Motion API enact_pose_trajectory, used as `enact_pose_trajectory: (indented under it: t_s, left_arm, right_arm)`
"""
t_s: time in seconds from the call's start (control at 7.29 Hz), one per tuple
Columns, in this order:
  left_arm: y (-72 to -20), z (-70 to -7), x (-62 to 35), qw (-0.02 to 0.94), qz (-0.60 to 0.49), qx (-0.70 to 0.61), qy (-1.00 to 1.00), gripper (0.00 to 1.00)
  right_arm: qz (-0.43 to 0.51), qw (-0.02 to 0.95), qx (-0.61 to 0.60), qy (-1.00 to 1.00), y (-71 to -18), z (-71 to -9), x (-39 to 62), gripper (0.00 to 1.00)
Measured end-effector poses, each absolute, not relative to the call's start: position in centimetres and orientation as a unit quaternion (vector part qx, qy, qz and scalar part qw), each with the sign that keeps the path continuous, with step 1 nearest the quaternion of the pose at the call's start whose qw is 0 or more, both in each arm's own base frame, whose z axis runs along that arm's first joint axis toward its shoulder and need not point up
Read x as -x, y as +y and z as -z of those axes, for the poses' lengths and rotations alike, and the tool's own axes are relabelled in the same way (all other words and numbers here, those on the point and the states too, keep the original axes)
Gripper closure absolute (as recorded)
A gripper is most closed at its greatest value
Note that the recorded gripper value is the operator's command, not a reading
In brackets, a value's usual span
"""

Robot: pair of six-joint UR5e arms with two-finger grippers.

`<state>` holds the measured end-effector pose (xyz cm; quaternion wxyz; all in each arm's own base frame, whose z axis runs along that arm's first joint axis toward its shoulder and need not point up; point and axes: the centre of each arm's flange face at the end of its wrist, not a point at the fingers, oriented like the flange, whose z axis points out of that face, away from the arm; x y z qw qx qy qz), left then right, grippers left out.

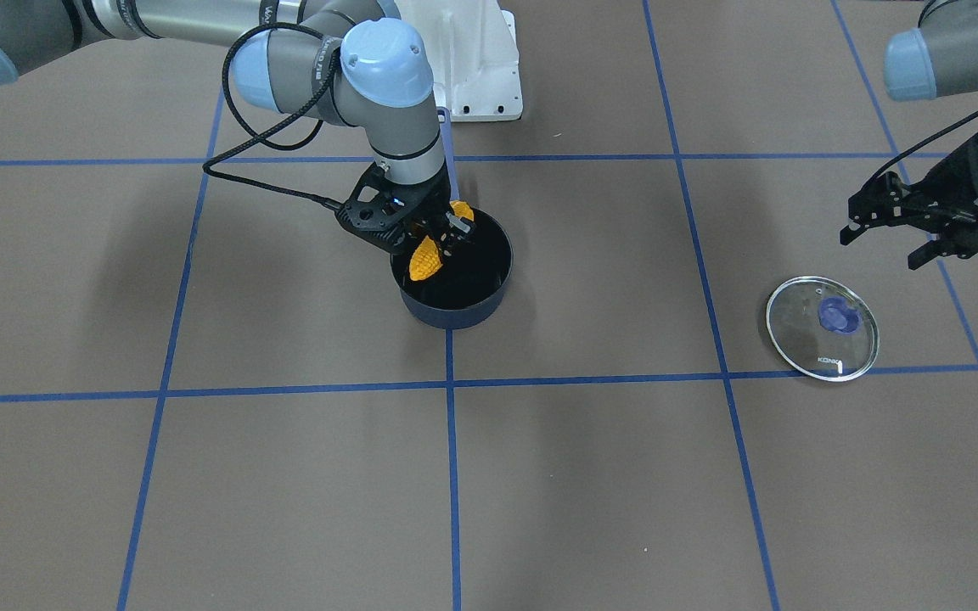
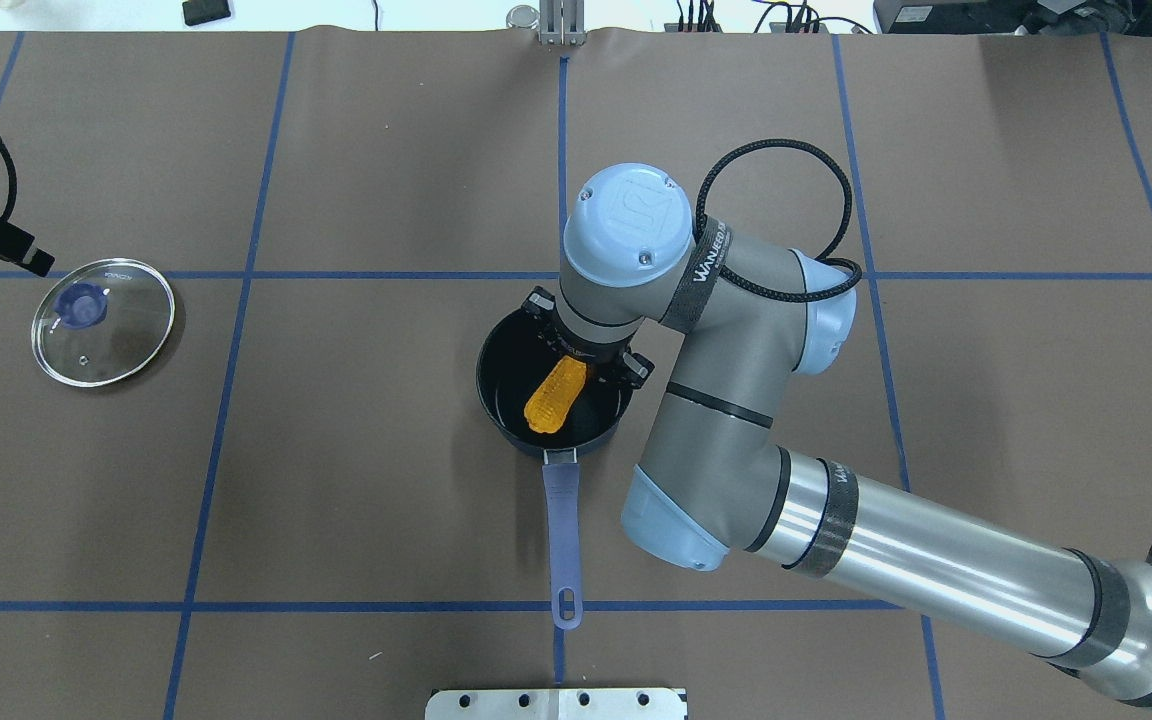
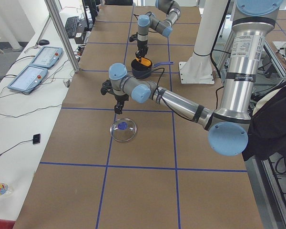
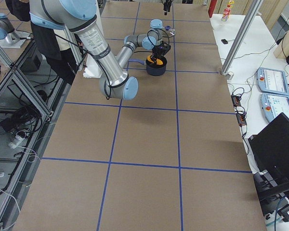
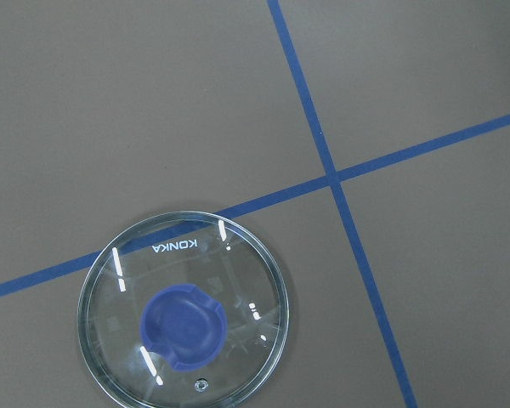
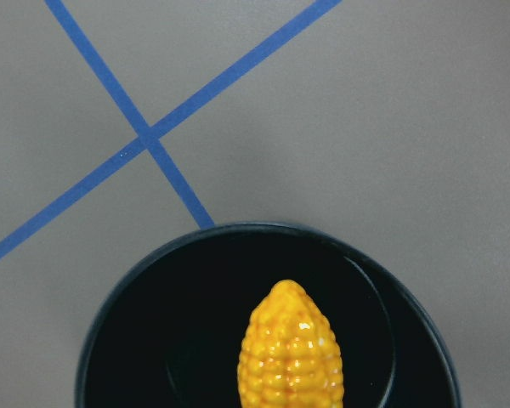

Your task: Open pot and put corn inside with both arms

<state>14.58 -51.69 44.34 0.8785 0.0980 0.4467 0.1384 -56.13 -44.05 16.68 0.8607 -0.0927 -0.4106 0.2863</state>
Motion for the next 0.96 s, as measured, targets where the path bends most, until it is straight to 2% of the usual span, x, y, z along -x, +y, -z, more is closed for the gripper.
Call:
enact_pose_trajectory:
  t_s: [0.27, 0.55, 0.96]
  left_arm:
    - [-51.7, -44.4, -14.4, 0.879, -0.139, -0.099, 0.446, 0.02]
    - [-52.1, -44.8, -13.2, 0.880, -0.146, -0.101, 0.440, 0.02]
    - [-53.5, -45.6, -7.9, 0.889, -0.168, -0.096, 0.415, 0.02]
  right_arm:
    - [-0.280, 0.862, 0.083, -0.415, -44.7, -16.6, 55.4, 0.00]
    - [-0.256, 0.862, 0.061, -0.433, -49.0, -16.5, 49.9, 0.00]
    - [-0.190, 0.883, 0.018, -0.429, -56.7, -23.4, 36.9, 0.00]
